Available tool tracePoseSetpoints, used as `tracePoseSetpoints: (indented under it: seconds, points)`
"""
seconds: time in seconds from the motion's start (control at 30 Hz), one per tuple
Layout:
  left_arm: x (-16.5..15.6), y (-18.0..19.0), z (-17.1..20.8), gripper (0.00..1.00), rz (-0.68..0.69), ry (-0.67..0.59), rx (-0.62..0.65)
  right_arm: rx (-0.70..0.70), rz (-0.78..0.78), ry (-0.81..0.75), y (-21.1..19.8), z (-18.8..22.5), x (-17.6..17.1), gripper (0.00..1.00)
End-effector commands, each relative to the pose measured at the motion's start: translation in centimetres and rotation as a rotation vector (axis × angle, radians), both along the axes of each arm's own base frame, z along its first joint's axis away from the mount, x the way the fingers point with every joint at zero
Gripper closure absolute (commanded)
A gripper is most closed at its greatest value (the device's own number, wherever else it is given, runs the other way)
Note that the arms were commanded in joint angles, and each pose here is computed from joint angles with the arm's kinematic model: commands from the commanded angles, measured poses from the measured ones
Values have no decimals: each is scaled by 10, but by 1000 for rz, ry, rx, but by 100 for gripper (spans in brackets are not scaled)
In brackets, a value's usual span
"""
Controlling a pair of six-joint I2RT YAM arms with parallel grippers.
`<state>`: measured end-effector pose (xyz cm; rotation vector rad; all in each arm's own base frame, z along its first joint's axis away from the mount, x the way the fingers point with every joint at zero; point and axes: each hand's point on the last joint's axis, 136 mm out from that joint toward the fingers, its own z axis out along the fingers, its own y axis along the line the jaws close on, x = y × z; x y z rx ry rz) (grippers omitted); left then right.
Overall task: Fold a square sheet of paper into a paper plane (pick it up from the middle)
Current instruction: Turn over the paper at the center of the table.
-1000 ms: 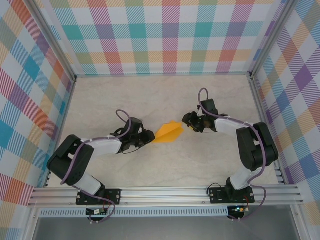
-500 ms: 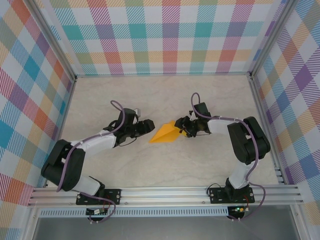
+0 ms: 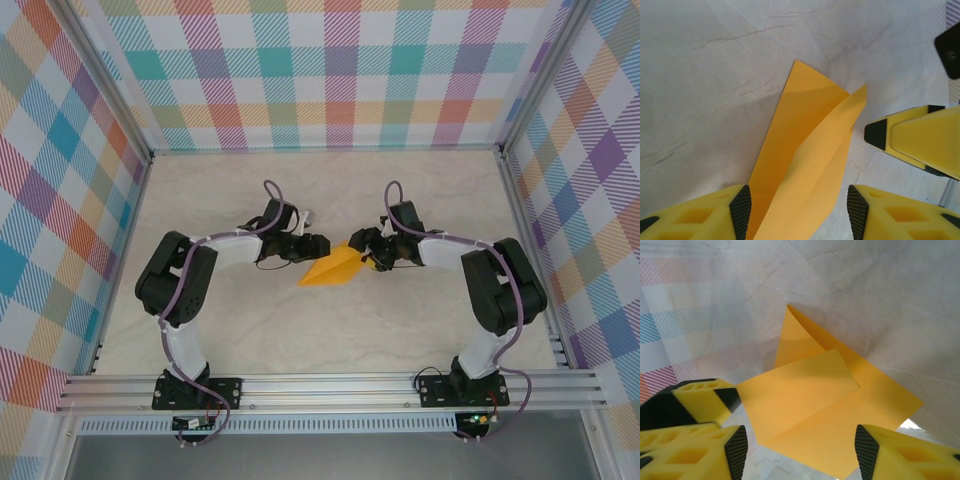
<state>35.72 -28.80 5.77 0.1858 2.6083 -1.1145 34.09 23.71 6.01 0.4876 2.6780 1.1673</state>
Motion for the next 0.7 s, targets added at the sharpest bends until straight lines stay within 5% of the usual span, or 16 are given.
tracePoseSetpoints:
  seconds: [0.0, 0.4, 0.67]
  points:
    - [0, -8, 4, 53, -89, 6, -40, -26, -6, -37, -6, 10, -4, 35]
    - [-2, -14, 8, 93, -151, -5, -59, -61, -33, -61, -16, 22, -8, 33]
    - [3, 29, 55, 99, -10, -154, 148, -113, -63, -97, -27, 36, -7, 33]
